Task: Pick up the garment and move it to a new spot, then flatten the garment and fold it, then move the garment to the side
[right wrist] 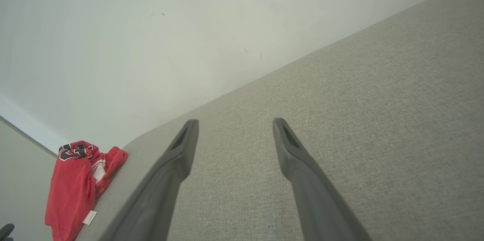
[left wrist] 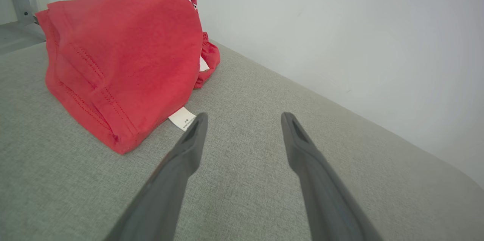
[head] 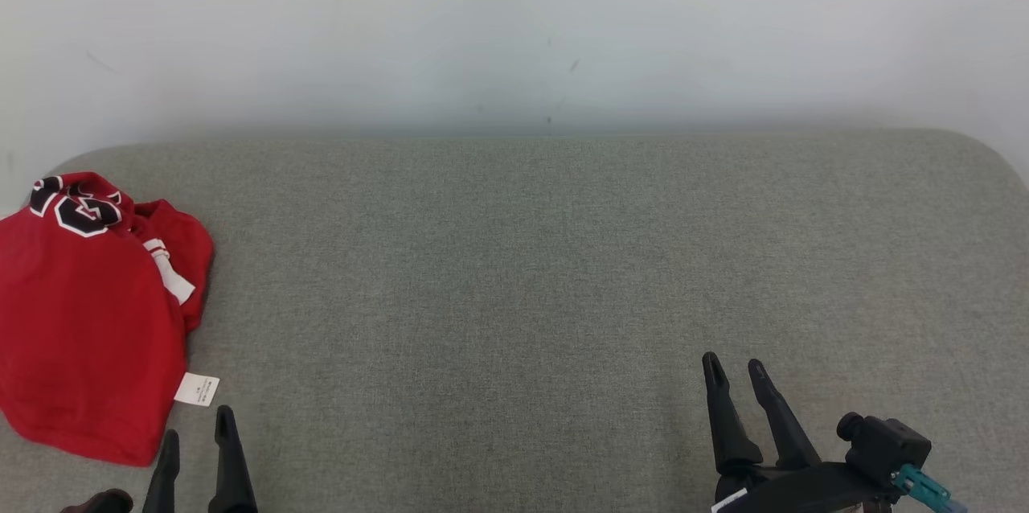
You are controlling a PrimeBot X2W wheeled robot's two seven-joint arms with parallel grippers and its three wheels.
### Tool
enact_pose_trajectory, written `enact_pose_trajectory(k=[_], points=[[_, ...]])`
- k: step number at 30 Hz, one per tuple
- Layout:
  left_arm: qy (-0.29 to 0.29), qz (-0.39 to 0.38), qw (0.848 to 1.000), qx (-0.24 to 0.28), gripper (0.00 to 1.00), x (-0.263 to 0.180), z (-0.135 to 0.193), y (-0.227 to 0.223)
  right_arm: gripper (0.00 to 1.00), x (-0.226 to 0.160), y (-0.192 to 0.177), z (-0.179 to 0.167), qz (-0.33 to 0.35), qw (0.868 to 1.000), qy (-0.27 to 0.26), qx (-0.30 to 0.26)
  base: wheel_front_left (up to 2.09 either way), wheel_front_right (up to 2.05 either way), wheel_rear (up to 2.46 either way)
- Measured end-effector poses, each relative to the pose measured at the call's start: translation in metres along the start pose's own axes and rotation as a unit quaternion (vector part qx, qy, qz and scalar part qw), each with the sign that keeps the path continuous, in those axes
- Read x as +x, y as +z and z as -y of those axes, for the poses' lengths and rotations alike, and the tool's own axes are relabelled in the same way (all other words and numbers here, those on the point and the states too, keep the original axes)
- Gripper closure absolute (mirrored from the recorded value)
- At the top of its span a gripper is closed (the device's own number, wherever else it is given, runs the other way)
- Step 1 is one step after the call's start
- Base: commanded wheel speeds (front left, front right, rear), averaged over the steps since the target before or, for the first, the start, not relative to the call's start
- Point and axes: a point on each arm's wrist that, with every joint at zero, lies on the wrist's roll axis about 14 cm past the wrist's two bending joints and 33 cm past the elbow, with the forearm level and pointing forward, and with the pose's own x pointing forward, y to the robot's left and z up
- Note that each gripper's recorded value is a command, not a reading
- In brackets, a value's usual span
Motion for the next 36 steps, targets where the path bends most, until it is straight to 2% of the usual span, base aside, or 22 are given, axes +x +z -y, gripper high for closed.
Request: enact_pose_trajectory(k=[16, 36], points=[[-0.022, 0.002, 0.996, 0.087, 0.0, -0.004, 0.011, -0.005, 0.0, -0.011, 0.0, 0.005, 0.003, 0.997, 0.0, -0.081, 0.0, 0.0, 0.0], [-0.045, 0.013, 0.984, 0.174, 0.0, -0.007, 0.02, -0.01, 0.0, -0.021, 0.004, 0.011, 0.009, 0.986, -0.001, -0.169, 0.0, 0.0, 0.0]])
